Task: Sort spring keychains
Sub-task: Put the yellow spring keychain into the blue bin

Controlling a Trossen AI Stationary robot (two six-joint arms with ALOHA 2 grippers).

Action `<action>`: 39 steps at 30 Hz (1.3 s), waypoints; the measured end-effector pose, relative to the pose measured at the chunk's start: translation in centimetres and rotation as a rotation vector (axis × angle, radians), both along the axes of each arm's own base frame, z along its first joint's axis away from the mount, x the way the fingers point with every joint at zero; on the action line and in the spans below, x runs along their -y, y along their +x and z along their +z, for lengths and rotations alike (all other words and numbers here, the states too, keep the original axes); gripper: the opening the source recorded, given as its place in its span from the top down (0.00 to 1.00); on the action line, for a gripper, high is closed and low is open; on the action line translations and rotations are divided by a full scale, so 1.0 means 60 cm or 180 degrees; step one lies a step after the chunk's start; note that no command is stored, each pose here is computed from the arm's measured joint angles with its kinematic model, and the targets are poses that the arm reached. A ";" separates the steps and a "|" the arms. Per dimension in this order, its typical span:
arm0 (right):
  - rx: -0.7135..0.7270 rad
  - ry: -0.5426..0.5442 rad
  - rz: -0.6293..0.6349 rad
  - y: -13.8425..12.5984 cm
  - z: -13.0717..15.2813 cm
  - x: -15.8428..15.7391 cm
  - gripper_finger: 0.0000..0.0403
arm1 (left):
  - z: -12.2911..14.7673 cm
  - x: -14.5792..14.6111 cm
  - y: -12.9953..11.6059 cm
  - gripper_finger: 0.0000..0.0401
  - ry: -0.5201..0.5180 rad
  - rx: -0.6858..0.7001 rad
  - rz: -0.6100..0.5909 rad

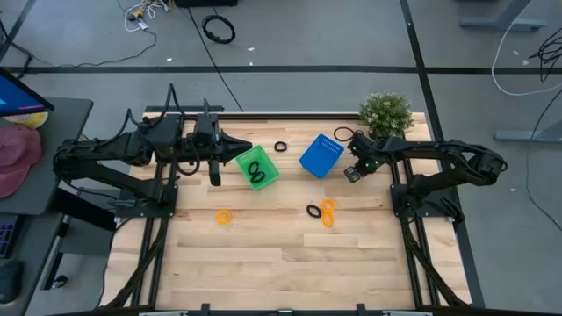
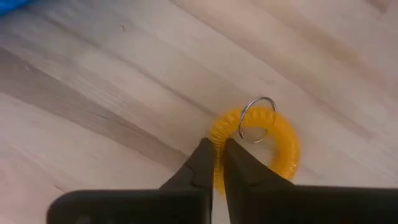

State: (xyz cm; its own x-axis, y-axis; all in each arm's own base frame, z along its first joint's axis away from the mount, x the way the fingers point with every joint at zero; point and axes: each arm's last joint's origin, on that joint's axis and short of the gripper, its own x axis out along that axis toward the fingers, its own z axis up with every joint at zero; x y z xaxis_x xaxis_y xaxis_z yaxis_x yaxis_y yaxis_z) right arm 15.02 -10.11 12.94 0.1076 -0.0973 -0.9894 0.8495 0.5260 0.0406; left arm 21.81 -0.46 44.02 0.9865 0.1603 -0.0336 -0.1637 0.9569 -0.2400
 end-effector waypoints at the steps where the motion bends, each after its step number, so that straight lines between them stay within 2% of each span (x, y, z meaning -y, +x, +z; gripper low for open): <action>1: -0.0008 0.0010 -0.0001 0.002 0.008 0.001 0.97 | 0.000 0.000 0.000 0.96 0.0000 -0.0001 0.0000; 4: -0.0093 0.0205 0.0029 0.006 0.039 0.000 0.99 | 0.000 0.000 0.000 0.96 0.0002 -0.0001 -0.0001; 6: 0.0010 0.0149 0.0126 0.022 0.074 0.004 0.99 | 0.000 0.000 0.000 0.96 0.0023 -0.0005 -0.0003; 13: -0.0043 0.0109 0.0679 0.059 0.207 -0.021 1.00 | 0.000 0.000 0.000 0.96 0.0031 -0.0008 -0.0015; 17: 0.0040 0.0096 0.0816 0.072 0.285 -0.057 1.00 | 0.000 0.000 0.000 0.96 0.0033 -0.0008 -0.0016; 22: 0.0153 0.0120 0.1087 0.070 0.363 -0.129 1.00 | 0.000 0.000 0.000 0.96 0.0021 -0.0007 -0.0017; 27: 0.0332 0.0182 0.1411 0.056 0.398 -0.200 1.00 | 0.000 0.000 0.000 0.96 0.0024 -0.0006 -0.0016; 35: 0.0307 0.0467 0.1746 0.035 0.400 -0.276 1.00 | 0.000 0.000 0.000 0.96 0.0030 -0.0006 0.0016; 37: 0.0479 0.0482 0.1807 0.042 0.402 -0.284 1.00 | 0.000 -0.001 0.000 0.96 0.0032 -0.0006 0.0023; 39: 0.0862 0.0456 0.1963 0.058 0.410 -0.290 1.00 | 0.000 -0.001 0.000 0.96 0.0033 -0.0005 0.0030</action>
